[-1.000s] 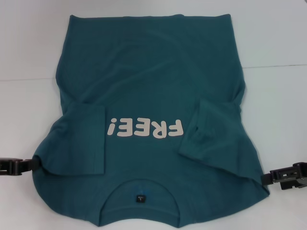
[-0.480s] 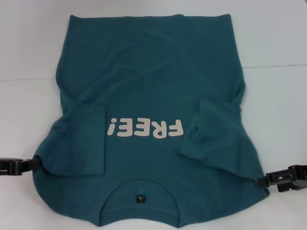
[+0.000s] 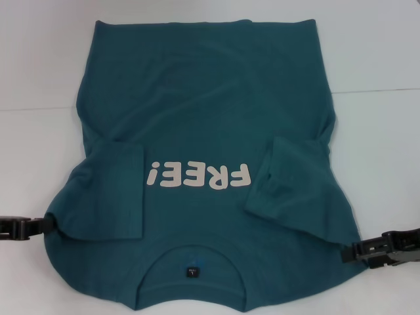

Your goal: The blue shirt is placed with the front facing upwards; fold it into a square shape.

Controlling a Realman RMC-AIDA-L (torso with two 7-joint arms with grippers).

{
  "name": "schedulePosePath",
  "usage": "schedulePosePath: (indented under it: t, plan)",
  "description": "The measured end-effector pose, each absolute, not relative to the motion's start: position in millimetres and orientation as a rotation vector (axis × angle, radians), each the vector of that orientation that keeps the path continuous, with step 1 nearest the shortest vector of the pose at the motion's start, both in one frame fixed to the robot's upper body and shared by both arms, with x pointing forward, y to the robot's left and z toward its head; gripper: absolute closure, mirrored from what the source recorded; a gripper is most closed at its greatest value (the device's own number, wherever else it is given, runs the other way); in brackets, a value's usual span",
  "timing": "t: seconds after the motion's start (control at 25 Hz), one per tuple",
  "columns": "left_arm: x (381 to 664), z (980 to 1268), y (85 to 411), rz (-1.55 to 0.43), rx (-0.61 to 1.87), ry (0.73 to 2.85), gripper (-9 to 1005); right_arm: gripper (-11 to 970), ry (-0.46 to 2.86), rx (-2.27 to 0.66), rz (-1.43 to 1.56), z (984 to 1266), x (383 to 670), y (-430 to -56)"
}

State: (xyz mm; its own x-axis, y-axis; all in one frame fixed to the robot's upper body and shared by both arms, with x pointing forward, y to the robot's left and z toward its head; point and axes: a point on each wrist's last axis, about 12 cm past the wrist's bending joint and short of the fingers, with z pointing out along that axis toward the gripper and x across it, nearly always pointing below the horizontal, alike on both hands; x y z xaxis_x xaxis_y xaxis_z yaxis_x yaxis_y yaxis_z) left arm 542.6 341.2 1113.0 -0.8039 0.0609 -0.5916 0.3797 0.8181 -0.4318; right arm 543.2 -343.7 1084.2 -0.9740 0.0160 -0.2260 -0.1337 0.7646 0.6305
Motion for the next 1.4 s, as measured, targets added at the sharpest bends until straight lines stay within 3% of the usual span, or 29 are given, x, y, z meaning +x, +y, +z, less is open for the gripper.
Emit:
schedulePosePath:
  t: [0.52,0.6,1.04,1.4]
  plan:
    - [543,1113,342,-0.739,0.322,2.427,970,17,2.722,-0.091,1.023,1085,544,-344]
    - [543,1113,342,-0.738,0.322,2.427,970,111,2.723,-0.095,1.020,1085,545,-344]
    - [543,1113,342,-0.736,0.327,2.429,970,226,2.739,-0.120,0.999,1090,542,-351]
    - [544,1114,341,-0.738,0.330,2.427,970,54,2.729,-0.104,0.970,1089,545,-353]
